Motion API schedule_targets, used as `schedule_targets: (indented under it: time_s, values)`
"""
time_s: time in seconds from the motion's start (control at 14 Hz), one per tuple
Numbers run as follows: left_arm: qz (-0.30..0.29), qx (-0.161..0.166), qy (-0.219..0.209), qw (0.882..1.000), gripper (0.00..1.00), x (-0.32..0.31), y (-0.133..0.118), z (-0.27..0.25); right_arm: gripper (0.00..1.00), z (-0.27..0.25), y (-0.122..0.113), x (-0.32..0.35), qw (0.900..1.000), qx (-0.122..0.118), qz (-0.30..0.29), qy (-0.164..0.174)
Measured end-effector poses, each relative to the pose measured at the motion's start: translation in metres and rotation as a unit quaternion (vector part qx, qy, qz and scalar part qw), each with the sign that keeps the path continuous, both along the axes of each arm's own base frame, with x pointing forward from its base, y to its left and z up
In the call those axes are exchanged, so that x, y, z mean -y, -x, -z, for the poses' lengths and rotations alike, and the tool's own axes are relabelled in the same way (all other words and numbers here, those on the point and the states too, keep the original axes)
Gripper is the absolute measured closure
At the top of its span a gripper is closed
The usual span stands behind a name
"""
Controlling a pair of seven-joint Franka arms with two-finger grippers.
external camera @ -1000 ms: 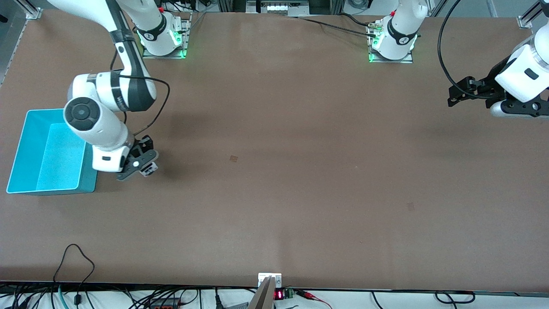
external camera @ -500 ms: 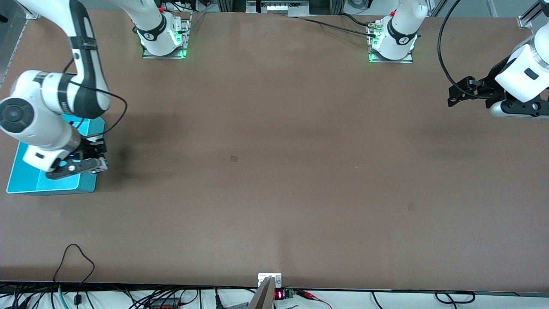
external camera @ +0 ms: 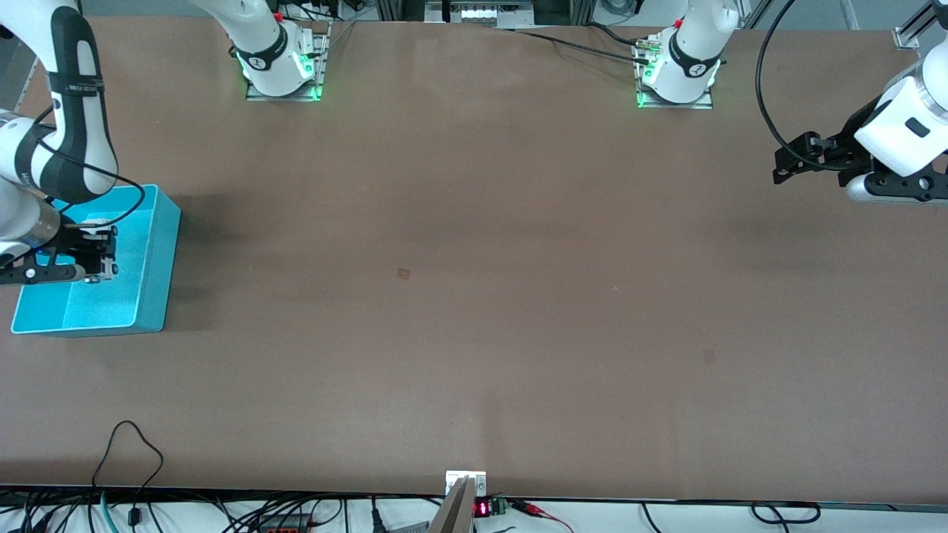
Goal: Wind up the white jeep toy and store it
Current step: 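Carry the jeep with the right gripper over the cyan bin, then lower the jeep into the cyan bin and open the right gripper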
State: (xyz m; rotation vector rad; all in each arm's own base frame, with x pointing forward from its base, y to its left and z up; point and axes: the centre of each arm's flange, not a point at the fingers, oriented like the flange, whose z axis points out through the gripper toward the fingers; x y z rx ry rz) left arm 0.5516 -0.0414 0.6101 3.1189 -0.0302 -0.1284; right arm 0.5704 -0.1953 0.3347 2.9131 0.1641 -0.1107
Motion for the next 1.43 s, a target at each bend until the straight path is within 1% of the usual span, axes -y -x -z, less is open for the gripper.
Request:
schedule_targets:
  time_s: [0.21,0.43,0.71,1.0,1.43]
  values:
    - [0.0,0.0,0.0,1.0,0.0,0.0,0.0,0.0,0.49,0.011,0.013,0.026,1.0,0.004,0.018,0.0]
    - [0.0,0.0,0.0,1.0,0.0,0.0,0.0,0.0,0.49,0.039,0.025,0.038,1.0,0.017,0.017,-0.011]
    - [0.0,0.0,0.0,1.0,0.0,0.0,0.0,0.0,0.49,0.081,0.042,0.06,0.999,0.01,0.012,-0.037]
    - [0.0,0.0,0.0,1.0,0.0,0.0,0.0,0.0,0.49,0.11,0.055,0.081,0.998,0.014,-0.003,-0.066]
    - [0.0,0.0,0.0,1.0,0.0,0.0,0.0,0.0,0.49,0.124,0.063,0.092,0.998,0.007,0.003,-0.069]
